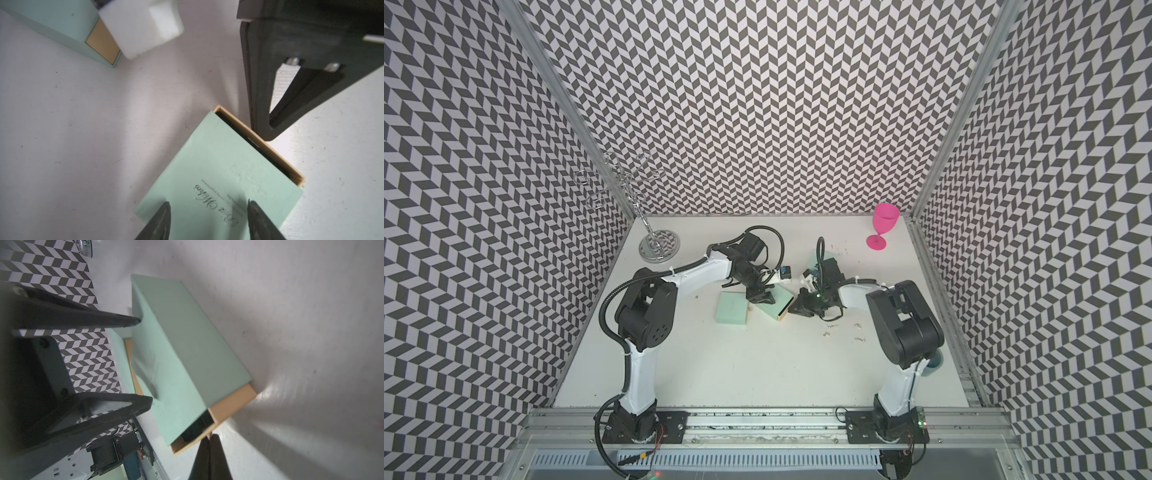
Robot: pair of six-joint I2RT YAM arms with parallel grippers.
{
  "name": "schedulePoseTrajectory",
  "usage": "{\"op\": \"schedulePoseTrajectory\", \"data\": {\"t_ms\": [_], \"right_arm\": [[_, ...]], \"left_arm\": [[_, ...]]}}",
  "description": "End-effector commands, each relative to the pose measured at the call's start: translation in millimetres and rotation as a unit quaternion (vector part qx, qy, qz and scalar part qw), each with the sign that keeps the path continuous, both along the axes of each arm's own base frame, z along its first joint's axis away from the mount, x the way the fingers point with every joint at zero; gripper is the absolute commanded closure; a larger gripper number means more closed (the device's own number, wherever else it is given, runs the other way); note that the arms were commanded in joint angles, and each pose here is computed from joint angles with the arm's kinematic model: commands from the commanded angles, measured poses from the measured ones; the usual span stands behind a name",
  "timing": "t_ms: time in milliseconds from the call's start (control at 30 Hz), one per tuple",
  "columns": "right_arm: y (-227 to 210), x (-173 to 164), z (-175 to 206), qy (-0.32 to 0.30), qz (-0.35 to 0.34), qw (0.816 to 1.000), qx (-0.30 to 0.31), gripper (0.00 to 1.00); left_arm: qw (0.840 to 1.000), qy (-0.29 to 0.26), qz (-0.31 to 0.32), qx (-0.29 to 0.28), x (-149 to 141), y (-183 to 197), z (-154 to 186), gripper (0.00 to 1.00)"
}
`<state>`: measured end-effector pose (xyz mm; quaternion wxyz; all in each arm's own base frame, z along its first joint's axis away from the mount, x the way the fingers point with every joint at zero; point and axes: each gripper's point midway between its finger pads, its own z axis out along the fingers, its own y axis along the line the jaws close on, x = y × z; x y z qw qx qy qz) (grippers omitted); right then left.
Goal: Place the earrings into the drawer-style jewelry box
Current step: Open the drawer in the jewelry box.
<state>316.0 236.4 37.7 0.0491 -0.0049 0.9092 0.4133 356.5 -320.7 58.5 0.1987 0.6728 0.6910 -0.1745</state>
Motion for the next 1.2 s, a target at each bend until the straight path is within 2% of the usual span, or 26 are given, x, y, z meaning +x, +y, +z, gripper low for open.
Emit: {"op": "schedulePoseTrajectory", "data": {"t_ms": [0, 300, 1167], "right_arm": [[-1, 6, 7, -0.021, -0.003, 1.000, 0.003, 1.00], [-15, 0, 10, -0.026, -0.006, 0.999, -0.031, 1.00], [-48, -34, 0, -0.009, -0.023, 0.997, -0.068, 1.00]], "left_arm": [[0.998, 0.044, -0.003, 0.044, -19, 15, -34, 0.40], [0.998, 0.046, -0.003, 0.045, -20, 16, -37, 0.40], [0.998, 0.052, -0.001, 0.044, -22, 17, -41, 0.40]]}}
